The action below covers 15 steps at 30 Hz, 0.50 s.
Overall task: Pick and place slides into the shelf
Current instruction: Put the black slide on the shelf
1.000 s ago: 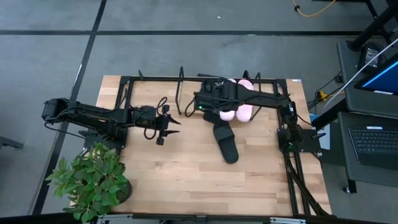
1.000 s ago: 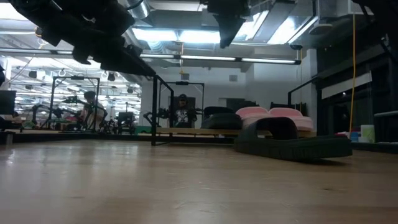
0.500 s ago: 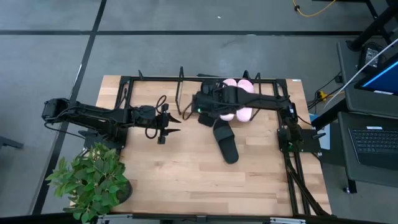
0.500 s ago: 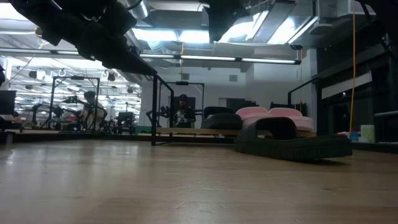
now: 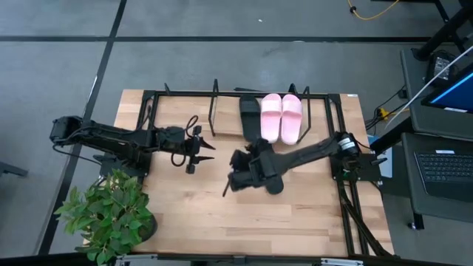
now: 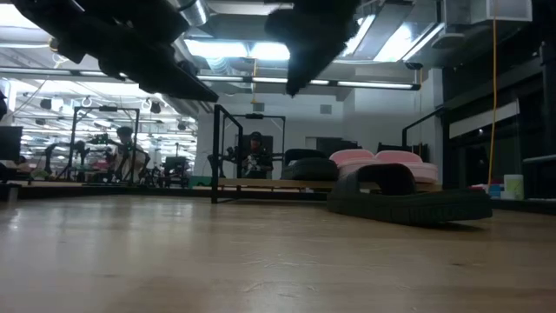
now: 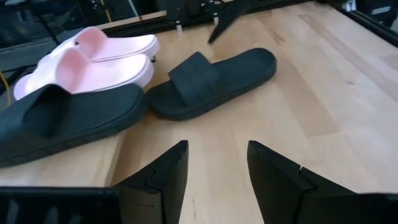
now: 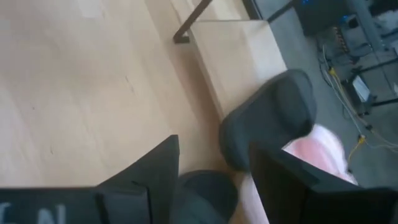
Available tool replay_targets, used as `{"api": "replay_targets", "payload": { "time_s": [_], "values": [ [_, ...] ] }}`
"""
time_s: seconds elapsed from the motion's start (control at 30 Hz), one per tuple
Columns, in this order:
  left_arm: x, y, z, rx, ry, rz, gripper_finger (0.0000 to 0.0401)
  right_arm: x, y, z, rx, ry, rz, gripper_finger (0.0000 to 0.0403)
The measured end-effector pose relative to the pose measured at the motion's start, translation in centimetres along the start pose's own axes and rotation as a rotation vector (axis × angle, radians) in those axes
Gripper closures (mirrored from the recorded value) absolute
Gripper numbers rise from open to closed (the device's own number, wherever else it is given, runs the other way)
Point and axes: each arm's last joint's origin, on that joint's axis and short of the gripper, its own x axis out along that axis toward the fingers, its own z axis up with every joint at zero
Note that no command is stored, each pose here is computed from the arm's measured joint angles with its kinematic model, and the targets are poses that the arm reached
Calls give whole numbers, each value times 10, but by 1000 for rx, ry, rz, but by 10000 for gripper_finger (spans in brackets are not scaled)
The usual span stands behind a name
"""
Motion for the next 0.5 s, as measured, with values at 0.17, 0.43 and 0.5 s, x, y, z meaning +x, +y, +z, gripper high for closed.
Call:
{"api": "replay_targets", "payload": {
  "time_s": [0.17,0.43,0.5],
  "values": [
    [0,-6,1,-7,-7,-29,244,4,12,-21,33,-9,-33,211],
    [0,-10,3,-2,-19,-44,244,-9,1,-62,162,-204,28,211],
    [0,-10,4,-3,-24,-43,244,-9,-4,-79,173,-244,76,211]
  ]
}}
